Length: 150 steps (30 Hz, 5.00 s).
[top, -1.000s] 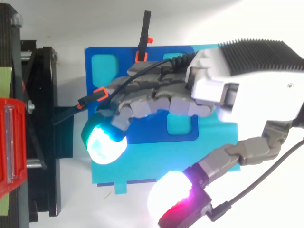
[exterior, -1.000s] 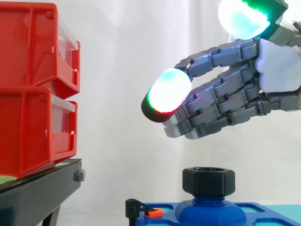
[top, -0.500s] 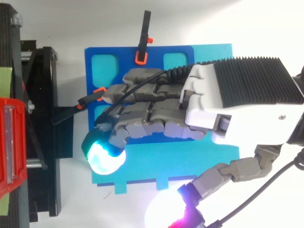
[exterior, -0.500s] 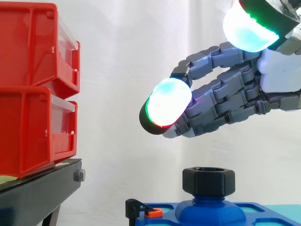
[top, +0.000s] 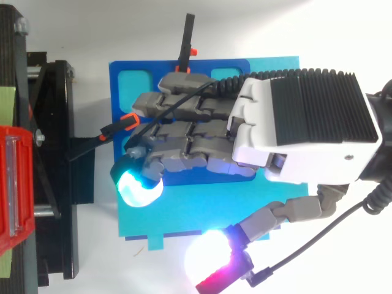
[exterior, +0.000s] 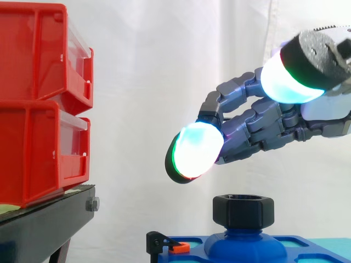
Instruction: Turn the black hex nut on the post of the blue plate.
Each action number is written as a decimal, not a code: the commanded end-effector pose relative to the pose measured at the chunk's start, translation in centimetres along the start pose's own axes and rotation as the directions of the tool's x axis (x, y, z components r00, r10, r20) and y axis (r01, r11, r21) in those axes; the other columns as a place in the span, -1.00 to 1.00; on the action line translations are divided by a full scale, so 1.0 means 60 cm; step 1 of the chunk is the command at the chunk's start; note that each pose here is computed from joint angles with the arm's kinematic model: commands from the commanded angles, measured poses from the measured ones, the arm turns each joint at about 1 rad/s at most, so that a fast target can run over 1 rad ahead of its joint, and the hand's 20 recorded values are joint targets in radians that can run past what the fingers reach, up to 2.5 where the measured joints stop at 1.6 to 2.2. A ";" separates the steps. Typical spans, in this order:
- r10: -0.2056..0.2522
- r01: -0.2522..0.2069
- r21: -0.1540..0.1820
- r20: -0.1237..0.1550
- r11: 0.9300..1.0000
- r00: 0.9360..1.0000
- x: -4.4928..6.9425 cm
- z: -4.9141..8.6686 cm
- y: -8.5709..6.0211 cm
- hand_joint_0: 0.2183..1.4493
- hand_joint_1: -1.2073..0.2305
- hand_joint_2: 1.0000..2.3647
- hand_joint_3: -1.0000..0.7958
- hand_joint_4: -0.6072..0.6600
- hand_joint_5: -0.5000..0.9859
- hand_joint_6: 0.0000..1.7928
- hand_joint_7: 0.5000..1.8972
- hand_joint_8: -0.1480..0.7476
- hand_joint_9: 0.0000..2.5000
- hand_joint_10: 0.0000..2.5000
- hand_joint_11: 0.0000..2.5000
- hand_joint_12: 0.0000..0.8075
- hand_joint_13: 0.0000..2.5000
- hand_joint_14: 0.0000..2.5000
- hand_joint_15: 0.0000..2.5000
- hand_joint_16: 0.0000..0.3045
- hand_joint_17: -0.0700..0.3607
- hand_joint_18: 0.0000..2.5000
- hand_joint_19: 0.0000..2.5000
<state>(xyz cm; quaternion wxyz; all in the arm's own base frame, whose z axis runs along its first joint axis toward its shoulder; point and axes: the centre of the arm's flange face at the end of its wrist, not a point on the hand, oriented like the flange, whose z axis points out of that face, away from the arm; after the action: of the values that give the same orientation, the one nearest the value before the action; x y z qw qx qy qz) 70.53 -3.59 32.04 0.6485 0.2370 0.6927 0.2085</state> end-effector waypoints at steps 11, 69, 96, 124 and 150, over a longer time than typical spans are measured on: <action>-0.092 0.092 0.004 -0.017 0.996 0.996 0.023 0.013 -0.005 -0.59 0.03 -1.00 -0.44 0.25 -0.60 -0.44 -0.59 -0.11 -0.74 -1.00 -1.00 -0.07 -0.93 -1.00 -1.00 -0.62 -0.07 -0.99 -0.94; -0.210 0.207 -0.038 -0.117 0.978 0.971 -0.037 0.015 -0.097 -0.57 0.01 -1.00 -0.44 0.26 -0.60 -0.44 -0.58 -0.11 -0.73 -1.00 -1.00 -0.08 -0.93 -1.00 -1.00 -0.62 -0.07 -0.98 -0.93; -0.226 0.220 -0.061 -0.105 0.974 0.969 -0.128 0.005 -0.147 -0.57 0.01 -1.00 -0.44 0.26 -0.60 -0.44 -0.58 -0.11 -0.73 -1.00 -1.00 -0.08 -0.93 -1.00 -1.00 -0.62 -0.08 -0.98 -0.93; -0.187 0.183 -0.066 -0.063 0.981 0.980 -0.031 0.050 -0.019 -0.56 0.00 -1.00 -0.44 0.27 -0.60 -0.44 -0.58 -0.11 -0.73 -1.00 -1.00 -0.08 -0.93 -1.00 -1.00 -0.62 -0.08 -0.98 -0.93; -0.198 0.197 -0.022 -0.155 0.980 0.968 0.006 0.028 -0.046 -0.59 0.03 -1.00 -0.44 0.28 -0.59 -0.44 -0.58 -0.10 -0.74 -1.00 -1.00 -0.06 -0.95 -1.00 -1.00 -0.62 -0.07 -1.00 -0.94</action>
<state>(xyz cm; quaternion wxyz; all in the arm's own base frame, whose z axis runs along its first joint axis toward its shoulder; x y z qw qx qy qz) 72.14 -5.44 30.11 0.6128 0.1480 0.7584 0.1654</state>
